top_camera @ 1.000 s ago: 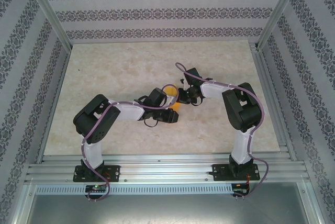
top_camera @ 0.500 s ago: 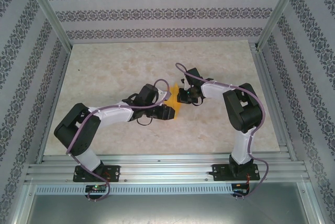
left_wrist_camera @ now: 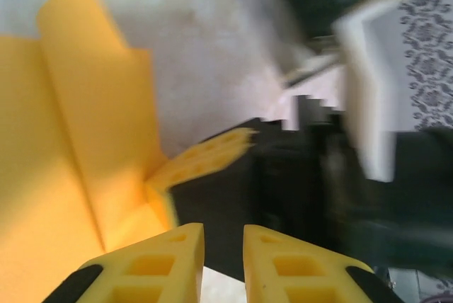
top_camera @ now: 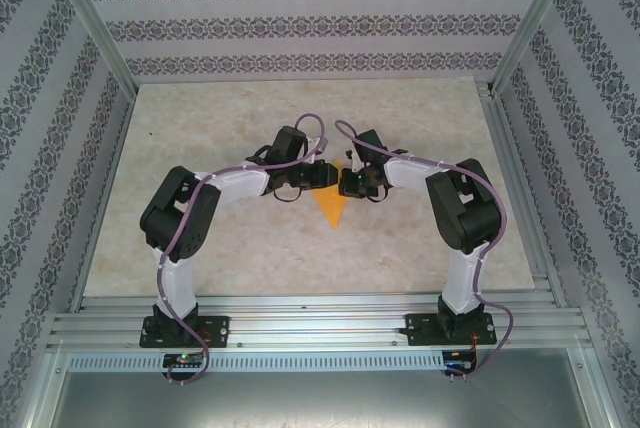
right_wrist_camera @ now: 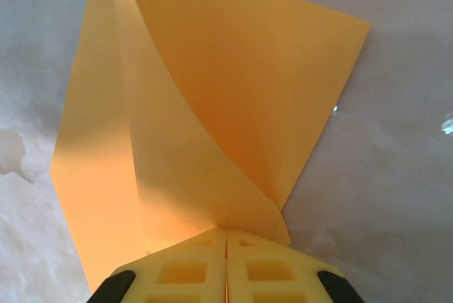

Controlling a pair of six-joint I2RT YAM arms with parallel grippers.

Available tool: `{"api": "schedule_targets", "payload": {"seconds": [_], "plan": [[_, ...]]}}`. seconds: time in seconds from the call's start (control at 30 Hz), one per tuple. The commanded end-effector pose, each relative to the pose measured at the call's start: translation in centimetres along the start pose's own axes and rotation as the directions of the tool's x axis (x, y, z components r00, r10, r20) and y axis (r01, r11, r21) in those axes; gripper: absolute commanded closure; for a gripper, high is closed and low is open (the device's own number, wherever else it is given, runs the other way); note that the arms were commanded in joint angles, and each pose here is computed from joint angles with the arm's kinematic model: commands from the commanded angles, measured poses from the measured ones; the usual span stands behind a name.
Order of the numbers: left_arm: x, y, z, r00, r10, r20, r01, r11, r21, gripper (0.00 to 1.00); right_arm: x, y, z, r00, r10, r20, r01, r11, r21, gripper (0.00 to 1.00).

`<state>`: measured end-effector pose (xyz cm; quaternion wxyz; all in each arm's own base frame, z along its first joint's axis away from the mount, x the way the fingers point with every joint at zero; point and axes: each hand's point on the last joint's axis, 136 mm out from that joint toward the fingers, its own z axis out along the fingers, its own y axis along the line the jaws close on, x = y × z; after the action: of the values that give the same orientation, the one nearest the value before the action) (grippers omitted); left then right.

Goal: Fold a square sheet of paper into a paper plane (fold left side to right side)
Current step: Fourth fold the wing at the center of the table.

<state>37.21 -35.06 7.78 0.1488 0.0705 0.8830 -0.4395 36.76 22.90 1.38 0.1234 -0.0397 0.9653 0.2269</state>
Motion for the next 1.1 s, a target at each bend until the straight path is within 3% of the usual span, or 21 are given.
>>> {"api": "schedule_targets", "payload": {"seconds": [0.0, 0.2, 0.5, 0.83, 0.97, 1.07], "plan": [[-0.5, 0.3, 1.0, 0.998, -0.055, 0.000, 0.055, 0.998, 0.009, 0.79, 1.5, -1.3, 1.6, 0.999, -0.004, -0.044, 0.006, 0.999, 0.042, 0.92], [0.4, 1.6, 2.3, 0.992, -0.121, -0.030, 0.121, 0.993, 0.008, 0.84, 1.5, -1.1, 1.6, 0.999, -0.007, -0.043, 0.008, 0.999, 0.038, 0.93], [2.4, 4.9, 3.6, 0.982, -0.176, -0.064, 0.170, 0.981, -0.094, 0.84, 0.4, 0.2, 0.4, 1.000, -0.023, -0.004, 0.023, 1.000, 0.002, 0.92], [3.8, 7.0, 3.6, 0.977, -0.200, -0.073, 0.184, 0.965, -0.189, 0.86, -2.3, 2.6, -5.5, 0.989, -0.046, 0.139, 0.054, 0.997, -0.053, 0.74], [3.9, 7.0, 3.6, 0.978, -0.197, -0.073, 0.180, 0.965, -0.193, 0.86, -0.7, 3.4, -7.2, 0.987, -0.046, 0.153, 0.061, 0.994, -0.096, 0.73], [3.9, 6.9, 3.5, 0.978, -0.195, -0.070, 0.179, 0.965, -0.192, 0.86, 2.1, 4.7, -6.7, 0.993, -0.022, 0.119, 0.044, 0.982, -0.181, 0.78]]}}
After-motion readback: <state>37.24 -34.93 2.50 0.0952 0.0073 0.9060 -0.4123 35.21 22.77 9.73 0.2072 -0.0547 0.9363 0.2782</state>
